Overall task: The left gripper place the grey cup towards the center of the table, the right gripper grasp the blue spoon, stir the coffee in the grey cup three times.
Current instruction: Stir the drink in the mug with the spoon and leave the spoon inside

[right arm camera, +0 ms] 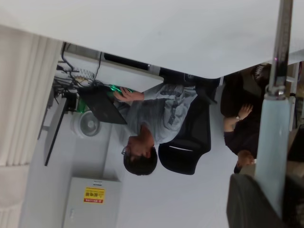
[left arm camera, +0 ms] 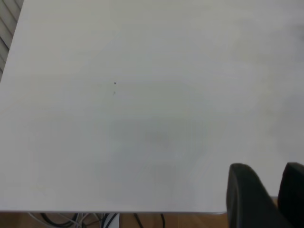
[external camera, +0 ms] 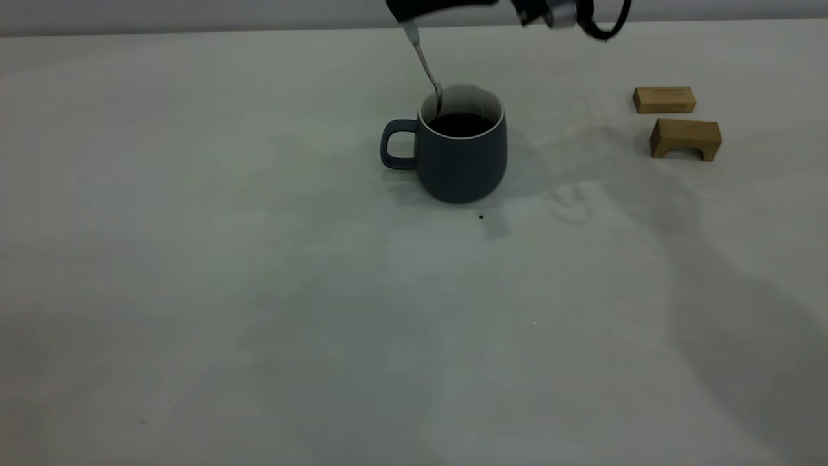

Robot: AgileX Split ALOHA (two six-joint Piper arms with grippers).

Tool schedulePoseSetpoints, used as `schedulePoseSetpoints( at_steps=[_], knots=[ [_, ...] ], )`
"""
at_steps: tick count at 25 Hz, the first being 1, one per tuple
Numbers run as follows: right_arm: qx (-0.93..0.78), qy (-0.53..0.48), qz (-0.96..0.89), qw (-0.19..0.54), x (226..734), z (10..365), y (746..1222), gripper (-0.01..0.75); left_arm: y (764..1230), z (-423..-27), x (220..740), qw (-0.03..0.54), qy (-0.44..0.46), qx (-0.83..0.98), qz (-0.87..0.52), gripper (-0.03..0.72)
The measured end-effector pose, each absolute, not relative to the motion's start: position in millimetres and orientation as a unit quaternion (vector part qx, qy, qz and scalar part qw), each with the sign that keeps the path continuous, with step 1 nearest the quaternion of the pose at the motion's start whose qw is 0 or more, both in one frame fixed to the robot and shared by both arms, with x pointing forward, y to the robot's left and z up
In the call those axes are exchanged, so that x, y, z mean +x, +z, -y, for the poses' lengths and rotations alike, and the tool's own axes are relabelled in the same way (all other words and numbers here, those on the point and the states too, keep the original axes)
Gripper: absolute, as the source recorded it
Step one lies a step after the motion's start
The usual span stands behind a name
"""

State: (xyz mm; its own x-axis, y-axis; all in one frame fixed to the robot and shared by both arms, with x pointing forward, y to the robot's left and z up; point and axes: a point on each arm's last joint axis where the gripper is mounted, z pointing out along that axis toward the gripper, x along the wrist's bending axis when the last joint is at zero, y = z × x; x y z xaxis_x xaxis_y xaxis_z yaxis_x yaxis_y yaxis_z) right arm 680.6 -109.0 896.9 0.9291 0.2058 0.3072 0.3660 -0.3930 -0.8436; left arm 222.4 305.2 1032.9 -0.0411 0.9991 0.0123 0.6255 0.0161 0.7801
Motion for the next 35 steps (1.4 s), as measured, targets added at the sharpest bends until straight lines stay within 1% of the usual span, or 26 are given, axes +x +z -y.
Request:
schedulePoseSetpoints(
  at_steps=[9,16,19,23,26,32,35],
  knots=[
    [-0.839,-0.065,0.144,0.521,685.5,118.0,853.5,0.137,1032.9,-305.2,222.4,0.296,0.316,0.626,-0.649,0.238],
    [-0.828,-0.106,0.108,0.540,694.1,117.0,830.5,0.137,1032.9,-305.2,222.4,0.296,0.316,0.626,-0.649,0.238],
    [-0.836,-0.135,0.108,0.521,698.6,118.7,821.6,0.137,1032.9,-305.2,222.4,0.296,0.316,0.626,-0.649,0.238],
    [-0.844,-0.143,0.104,0.506,701.5,123.4,819.3,0.137,1032.9,-305.2,222.4,0.296,0.316,0.626,-0.649,0.238],
    [-0.851,-0.131,0.085,0.501,702.9,128.3,818.4,0.137,1032.9,-305.2,222.4,0.296,0.316,0.626,-0.649,0.238],
    [-0.867,-0.075,0.017,0.493,703.6,136.5,822.1,0.137,1032.9,-305.2,222.3,0.296,0.316,0.626,-0.648,0.238],
    [-0.864,-0.042,-0.009,0.502,700.8,136.2,821.7,0.137,1032.9,-305.2,222.3,0.296,0.316,0.626,-0.648,0.238]
  ],
)
